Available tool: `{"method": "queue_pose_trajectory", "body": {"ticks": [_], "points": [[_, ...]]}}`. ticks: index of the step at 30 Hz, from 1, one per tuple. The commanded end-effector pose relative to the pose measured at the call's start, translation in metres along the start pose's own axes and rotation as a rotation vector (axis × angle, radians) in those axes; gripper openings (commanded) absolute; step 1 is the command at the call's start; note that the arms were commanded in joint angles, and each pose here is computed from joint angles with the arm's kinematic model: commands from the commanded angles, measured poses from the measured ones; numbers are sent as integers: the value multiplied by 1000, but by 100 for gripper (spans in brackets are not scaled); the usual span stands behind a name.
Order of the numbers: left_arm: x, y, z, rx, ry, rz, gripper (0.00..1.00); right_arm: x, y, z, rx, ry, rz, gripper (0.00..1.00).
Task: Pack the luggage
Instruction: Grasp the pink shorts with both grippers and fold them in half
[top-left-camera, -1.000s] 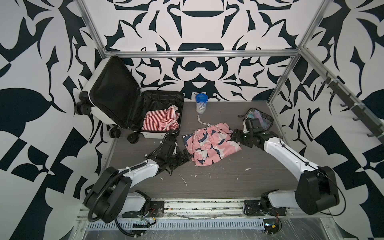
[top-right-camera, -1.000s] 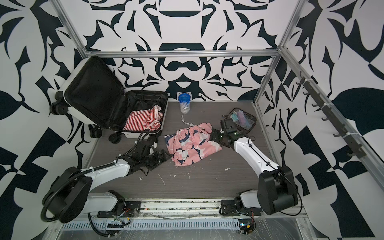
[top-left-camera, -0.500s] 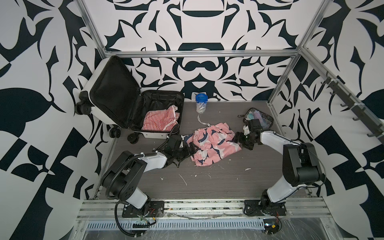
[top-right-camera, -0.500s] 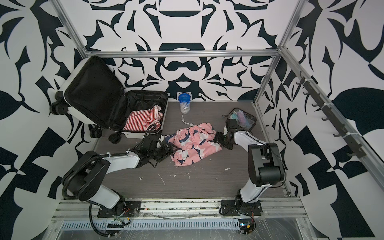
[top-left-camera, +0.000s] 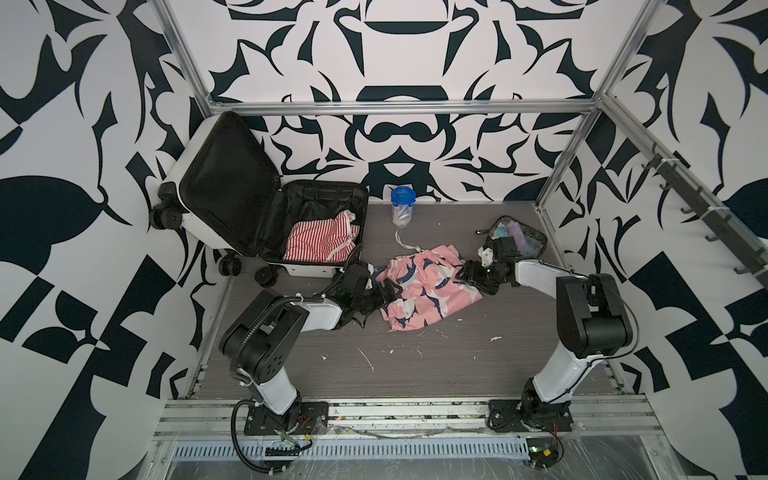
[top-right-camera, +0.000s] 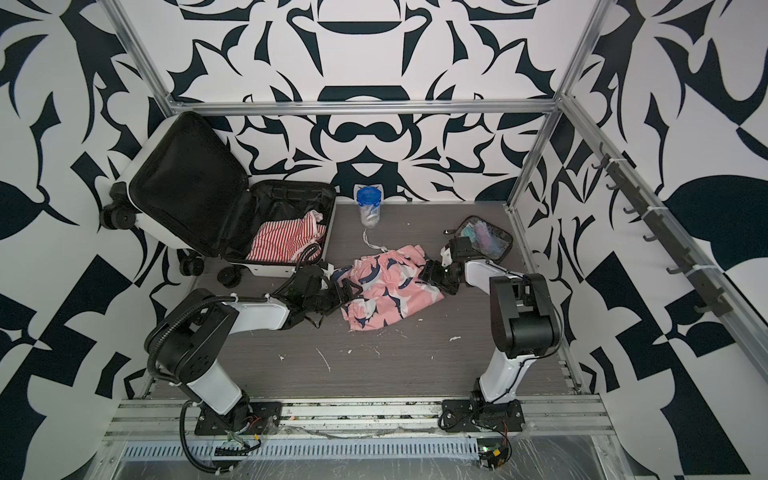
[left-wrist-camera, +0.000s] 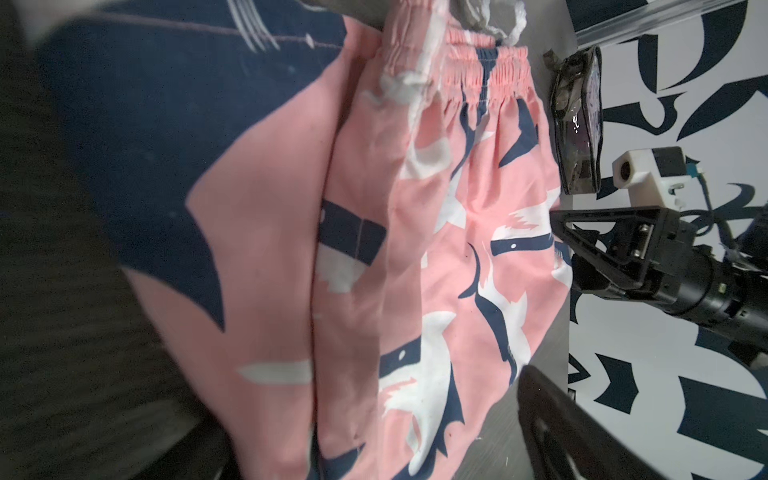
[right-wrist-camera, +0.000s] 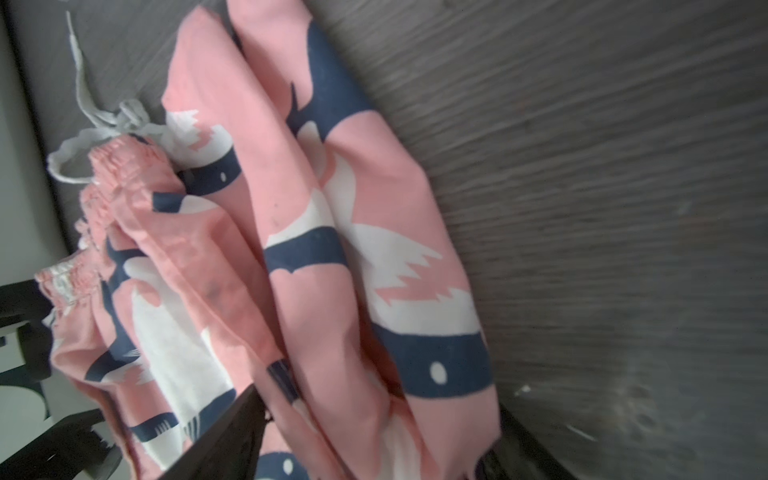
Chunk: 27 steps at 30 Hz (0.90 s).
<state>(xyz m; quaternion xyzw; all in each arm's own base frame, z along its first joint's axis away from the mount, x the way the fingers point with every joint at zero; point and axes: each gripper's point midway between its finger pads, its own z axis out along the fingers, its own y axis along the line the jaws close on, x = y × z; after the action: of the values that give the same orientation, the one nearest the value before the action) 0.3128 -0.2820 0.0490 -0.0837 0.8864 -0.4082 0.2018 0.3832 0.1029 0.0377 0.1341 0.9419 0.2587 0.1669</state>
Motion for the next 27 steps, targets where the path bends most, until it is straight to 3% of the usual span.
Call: {"method": "queue_pose_trajectory", "body": {"ticks": [1,9,15,19,20,24,27], "points": [[33,52,11,-163,103,-46,86,10,2,5,-46,28,29,74],[32,35,28,-121,132,0,55,20,8,6,-83,29,53,43],[35,28,35,-97,153,13,37,25,19,7,-97,26,49,28],[30,13,31,-60,155,40,11,22,28,-1,-113,8,53,17],[26,7,28,-58,151,59,0,20,33,-5,-123,-1,49,14],[9,-19,11,-75,137,150,0,14,61,-26,-162,-40,14,1],[-5,-39,-5,-95,123,229,0,13,89,-43,-187,-69,-32,0]]}}
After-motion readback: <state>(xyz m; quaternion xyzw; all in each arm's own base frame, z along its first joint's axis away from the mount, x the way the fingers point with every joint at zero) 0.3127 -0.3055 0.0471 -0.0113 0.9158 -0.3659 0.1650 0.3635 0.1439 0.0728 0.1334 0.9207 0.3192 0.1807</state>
